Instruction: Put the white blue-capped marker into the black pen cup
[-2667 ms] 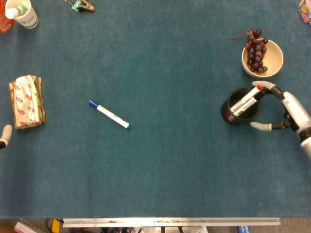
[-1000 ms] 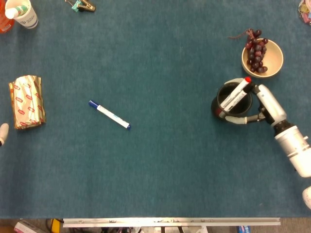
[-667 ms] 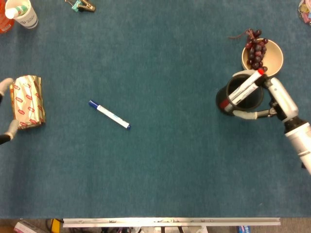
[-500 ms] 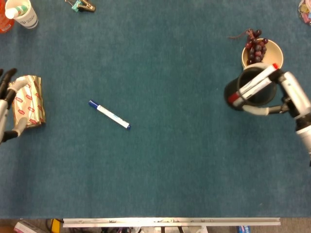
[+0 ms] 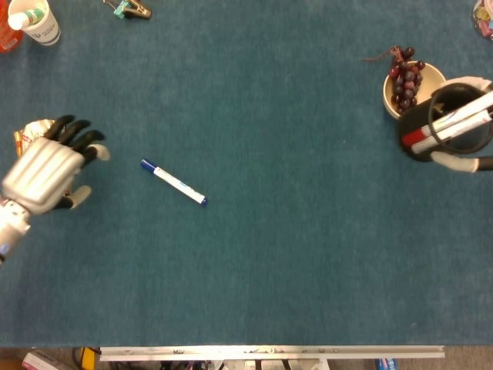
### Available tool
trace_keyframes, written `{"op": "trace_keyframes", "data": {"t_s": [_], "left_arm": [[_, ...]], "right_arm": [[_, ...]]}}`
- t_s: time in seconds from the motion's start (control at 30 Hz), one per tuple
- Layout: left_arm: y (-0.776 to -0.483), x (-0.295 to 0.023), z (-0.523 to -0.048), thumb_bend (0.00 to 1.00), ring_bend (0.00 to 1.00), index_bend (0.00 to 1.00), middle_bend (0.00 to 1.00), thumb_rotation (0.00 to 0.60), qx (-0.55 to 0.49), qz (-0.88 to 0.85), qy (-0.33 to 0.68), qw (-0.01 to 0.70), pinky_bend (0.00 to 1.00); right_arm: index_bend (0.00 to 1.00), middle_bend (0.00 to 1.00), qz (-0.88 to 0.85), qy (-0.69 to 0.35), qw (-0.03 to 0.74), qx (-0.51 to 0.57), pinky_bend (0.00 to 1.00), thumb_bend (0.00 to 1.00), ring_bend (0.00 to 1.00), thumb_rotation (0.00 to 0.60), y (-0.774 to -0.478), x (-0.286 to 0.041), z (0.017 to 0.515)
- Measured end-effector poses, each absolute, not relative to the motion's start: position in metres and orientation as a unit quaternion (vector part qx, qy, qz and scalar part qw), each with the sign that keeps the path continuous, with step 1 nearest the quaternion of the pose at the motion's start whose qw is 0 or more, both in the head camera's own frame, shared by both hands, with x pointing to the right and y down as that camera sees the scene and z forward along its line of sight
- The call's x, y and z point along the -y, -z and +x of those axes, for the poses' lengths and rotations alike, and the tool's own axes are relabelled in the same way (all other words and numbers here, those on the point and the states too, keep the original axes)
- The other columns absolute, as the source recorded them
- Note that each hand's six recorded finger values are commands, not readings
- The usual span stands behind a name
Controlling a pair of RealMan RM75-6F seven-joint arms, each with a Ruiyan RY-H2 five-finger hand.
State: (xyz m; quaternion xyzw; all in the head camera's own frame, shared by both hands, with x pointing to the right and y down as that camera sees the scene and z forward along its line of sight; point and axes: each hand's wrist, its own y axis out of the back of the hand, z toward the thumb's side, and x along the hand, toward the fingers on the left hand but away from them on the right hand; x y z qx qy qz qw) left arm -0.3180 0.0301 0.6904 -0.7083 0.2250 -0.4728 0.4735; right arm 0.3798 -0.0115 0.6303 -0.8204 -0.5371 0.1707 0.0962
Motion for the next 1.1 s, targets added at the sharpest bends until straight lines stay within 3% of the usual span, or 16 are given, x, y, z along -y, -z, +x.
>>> {"op": "trace_keyframes", "data": {"t_s": [0.67, 1.1], "left_arm": [[-0.76, 0.003, -0.244, 0.28, 0.1, 0.4, 0.16, 0.6, -0.114, -0.731, 0.417, 0.529, 0.11], [-0.77, 0.002, -0.225, 0.28, 0.1, 0.41, 0.15, 0.6, -0.119, -0.746, 0.406, 0.514, 0.11]], "right_arm": [[0.43, 0.43, -0.808, -0.191, 0.087, 0.551, 0.36, 0.35, 0.36, 0.6, -0.635, 0.003, 0.401], [0.43, 0.43, -0.804, -0.194, 0.079, 0.556, 0.36, 0.35, 0.36, 0.6, -0.64, 0.002, 0.41]]}}
